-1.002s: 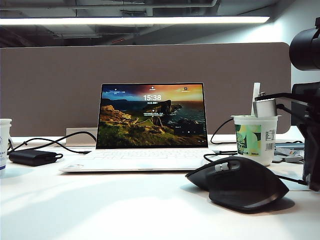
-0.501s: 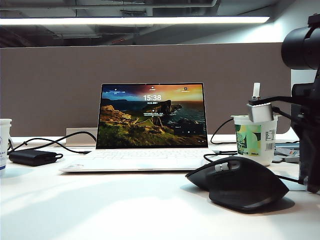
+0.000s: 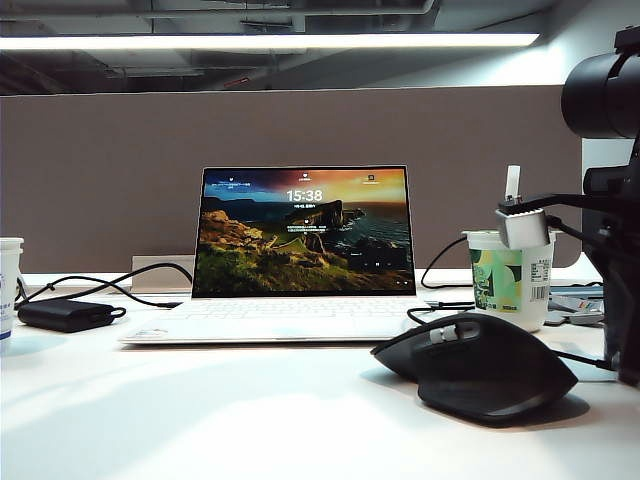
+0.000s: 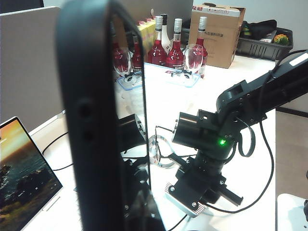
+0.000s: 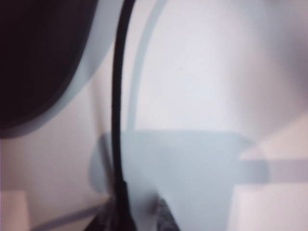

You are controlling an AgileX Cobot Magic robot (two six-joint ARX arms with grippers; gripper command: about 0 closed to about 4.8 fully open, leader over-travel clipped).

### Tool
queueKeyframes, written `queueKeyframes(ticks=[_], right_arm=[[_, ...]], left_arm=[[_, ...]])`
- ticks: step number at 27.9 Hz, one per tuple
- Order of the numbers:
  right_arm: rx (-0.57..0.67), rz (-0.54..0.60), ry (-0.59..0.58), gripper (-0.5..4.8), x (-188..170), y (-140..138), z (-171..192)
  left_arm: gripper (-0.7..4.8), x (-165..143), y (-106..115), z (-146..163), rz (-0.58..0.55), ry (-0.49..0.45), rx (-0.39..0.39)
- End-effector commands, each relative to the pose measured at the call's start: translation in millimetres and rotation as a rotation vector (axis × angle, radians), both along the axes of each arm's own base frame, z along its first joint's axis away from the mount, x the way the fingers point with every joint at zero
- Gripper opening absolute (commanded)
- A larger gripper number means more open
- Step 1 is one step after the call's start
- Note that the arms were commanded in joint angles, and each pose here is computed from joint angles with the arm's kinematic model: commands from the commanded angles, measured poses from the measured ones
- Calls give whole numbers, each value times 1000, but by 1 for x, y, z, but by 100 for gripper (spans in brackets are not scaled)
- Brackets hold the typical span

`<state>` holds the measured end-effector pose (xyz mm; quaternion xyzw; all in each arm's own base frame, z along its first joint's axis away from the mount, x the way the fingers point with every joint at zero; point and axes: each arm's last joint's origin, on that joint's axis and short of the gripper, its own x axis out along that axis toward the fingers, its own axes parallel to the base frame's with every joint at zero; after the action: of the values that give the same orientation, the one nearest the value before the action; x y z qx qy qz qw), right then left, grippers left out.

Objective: Pick up the black phone, pick up the charger plug, insert the charger plug into the phone's charging port, and finally place the connected phone back on the desk.

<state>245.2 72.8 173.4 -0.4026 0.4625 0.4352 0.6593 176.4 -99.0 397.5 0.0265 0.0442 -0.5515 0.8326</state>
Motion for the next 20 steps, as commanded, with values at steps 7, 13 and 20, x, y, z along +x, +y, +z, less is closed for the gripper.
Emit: queueKeyframes(ticks=[7, 13, 20], right_arm=[[7, -6, -25, -4, 1, 1, 6], [200, -75, -62, -4, 1, 5, 48], [477, -62, -194, -4, -24, 3, 112]], left_arm=[[-7, -2, 1, 7, -10, -43, -23], [-7, -2, 1, 7, -10, -44, -23], [-7, -2, 1, 7, -10, -45, -23]])
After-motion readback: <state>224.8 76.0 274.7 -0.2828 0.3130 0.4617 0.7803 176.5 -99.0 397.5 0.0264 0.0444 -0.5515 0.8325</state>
